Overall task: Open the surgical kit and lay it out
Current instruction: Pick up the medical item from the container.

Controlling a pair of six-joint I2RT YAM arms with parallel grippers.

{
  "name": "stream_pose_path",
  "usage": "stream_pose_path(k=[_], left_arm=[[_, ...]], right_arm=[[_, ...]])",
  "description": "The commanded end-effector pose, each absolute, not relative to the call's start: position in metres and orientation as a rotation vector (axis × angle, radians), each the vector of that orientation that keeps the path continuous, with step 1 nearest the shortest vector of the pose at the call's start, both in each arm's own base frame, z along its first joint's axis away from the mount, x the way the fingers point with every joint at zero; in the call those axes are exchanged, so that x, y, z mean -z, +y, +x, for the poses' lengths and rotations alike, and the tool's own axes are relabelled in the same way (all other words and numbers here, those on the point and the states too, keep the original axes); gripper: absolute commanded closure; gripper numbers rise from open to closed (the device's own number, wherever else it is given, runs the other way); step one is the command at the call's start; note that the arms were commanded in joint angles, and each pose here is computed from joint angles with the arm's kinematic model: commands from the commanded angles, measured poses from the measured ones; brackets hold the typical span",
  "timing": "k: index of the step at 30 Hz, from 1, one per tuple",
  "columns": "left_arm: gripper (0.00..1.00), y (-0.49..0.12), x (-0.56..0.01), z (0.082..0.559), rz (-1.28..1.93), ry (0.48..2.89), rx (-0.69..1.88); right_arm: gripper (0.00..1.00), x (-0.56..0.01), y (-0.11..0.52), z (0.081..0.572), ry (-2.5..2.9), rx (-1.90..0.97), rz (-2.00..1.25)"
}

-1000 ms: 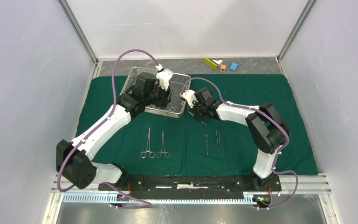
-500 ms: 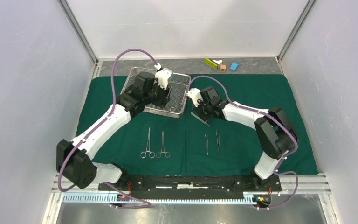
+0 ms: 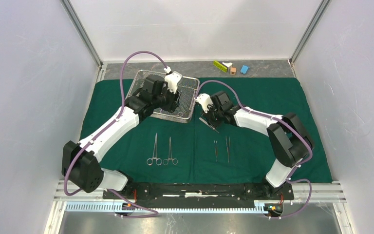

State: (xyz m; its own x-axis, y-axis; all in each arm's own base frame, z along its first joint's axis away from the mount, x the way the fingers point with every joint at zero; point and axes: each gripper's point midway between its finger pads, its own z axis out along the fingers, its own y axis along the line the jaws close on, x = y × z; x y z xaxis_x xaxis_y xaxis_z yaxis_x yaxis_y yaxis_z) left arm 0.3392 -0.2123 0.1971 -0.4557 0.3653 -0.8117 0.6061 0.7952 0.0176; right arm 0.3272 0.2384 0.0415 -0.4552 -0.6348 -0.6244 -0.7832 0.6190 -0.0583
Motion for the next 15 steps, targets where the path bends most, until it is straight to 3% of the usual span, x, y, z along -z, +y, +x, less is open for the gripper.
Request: stream_pose_path(k=[1,15], left_arm=[[0.44,-0.217,-0.214,0.345,0.705,2.031,0.370],[0.44,-0.217,-0.211,0.343,0.716,2.034,0.377]], right_arm=[[0.73,-0.039,0.243,0.327,2.209,-0.346,-1.150],[0.69,-0.012,0.237,0.321,2.262,-0.334,-1.206]])
